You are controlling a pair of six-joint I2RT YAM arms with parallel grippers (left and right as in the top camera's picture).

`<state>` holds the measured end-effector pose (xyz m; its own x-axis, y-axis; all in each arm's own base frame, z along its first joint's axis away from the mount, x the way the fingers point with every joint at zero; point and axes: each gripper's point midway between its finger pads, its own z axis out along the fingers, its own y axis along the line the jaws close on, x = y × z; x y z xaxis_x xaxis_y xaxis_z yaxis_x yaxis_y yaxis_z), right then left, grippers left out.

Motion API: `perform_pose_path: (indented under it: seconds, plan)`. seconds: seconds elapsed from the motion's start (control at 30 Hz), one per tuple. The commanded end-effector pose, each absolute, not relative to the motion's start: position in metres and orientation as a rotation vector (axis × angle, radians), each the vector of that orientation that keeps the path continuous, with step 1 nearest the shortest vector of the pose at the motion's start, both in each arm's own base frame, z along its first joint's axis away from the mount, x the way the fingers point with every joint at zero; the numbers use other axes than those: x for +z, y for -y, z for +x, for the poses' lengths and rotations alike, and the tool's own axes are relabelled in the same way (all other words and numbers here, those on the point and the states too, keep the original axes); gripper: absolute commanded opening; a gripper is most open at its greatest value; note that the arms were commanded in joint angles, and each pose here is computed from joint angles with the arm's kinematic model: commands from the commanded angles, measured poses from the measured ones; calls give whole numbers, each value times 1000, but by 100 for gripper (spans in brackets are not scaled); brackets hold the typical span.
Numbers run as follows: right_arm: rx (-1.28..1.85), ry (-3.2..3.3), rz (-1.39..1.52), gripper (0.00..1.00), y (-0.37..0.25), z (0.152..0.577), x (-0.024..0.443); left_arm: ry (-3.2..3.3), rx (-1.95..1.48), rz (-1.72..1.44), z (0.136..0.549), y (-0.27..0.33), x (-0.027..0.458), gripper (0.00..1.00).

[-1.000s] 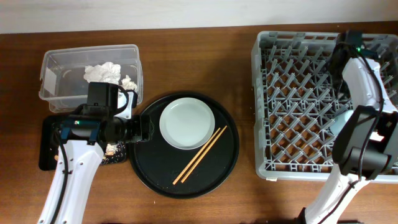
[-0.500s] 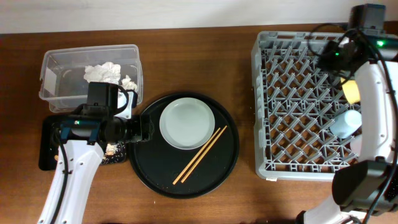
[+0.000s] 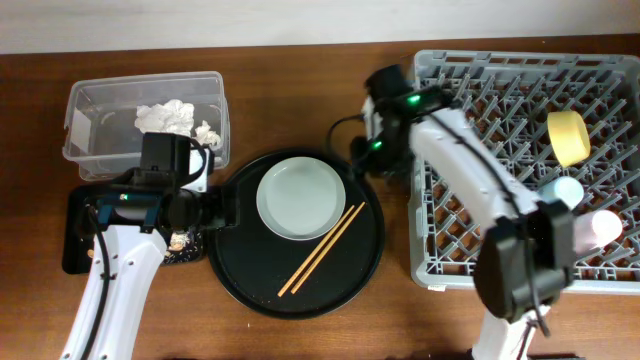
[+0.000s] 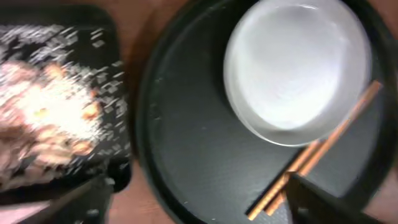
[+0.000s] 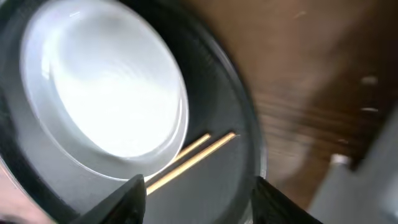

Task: Sort waste into correct bins and load items into the dishwasher rack
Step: 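Reach the right gripper to the white plate and grasp it, then lift the white plate and stand it upright in the rack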

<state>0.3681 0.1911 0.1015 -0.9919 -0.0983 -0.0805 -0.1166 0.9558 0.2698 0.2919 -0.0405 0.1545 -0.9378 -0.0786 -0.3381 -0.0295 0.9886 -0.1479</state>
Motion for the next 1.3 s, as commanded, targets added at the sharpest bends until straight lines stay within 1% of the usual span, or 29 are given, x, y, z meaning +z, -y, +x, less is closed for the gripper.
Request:
perform_pose_path:
  seconds: [0.0, 0.17, 0.27, 0.3, 0.4, 0.53, 0.6, 0.63, 0.77, 0.83, 0.93, 0.97, 1.03, 1.07, 1.1, 1.17, 1.27]
  plan:
    - [383, -3102, -210, 56, -211, 355, 71, -2744, -28, -329, 293, 6, 160, 96]
    - [321, -3132, -186, 55, -227, 355, 36, -2737, -1, -432, 291, -16, 159, 96]
    - [313, -3133, -199, 49, -231, 357, 24, -2735, 5, -461, 290, -22, 159, 97]
    - [313, -3135, -197, 46, -232, 359, 18, -2736, 6, -461, 290, -22, 159, 97]
    - [288, -3146, -195, 42, -230, 359, 7, -2740, 6, -461, 289, -22, 158, 98]
    - [283, -3144, -194, 16, -230, 361, 3, -2740, 6, -461, 289, -22, 158, 98]
    - [285, -3141, -192, 6, -230, 362, 3, -2740, 6, -461, 289, -22, 158, 98]
    - [285, -3141, -192, 4, -230, 362, 3, -2740, 6, -462, 289, -22, 158, 99]
    - [286, -3139, -192, 4, -229, 362, 10, -2741, 6, -460, 289, -22, 158, 99]
    - [299, -3101, -183, 4, -227, 370, 32, -2741, 6, -460, 289, -22, 158, 99]
    - [265, -2984, -142, 4, -212, 391, 79, -2741, 6, -461, 289, -22, 158, 99]
    - [208, -2861, -142, 4, -191, 406, 125, -2741, 6, -461, 289, -22, 158, 99]
    - [129, -2761, -130, 4, -169, 417, 157, -2741, 6, -461, 289, -22, 158, 99]
    - [28, -2683, -87, 4, -145, 424, 181, -2741, 6, -460, 289, -22, 158, 99]
    - [-53, -2632, -42, 4, -127, 428, 196, -2740, 6, -460, 289, -22, 158, 99]
    - [-364, -2454, 143, 4, -55, 434, 243, -2740, 6, -461, 289, -22, 158, 99]
    - [-697, -2245, 357, 4, 19, 432, 287, -2740, 6, -460, 289, -22, 158, 99]
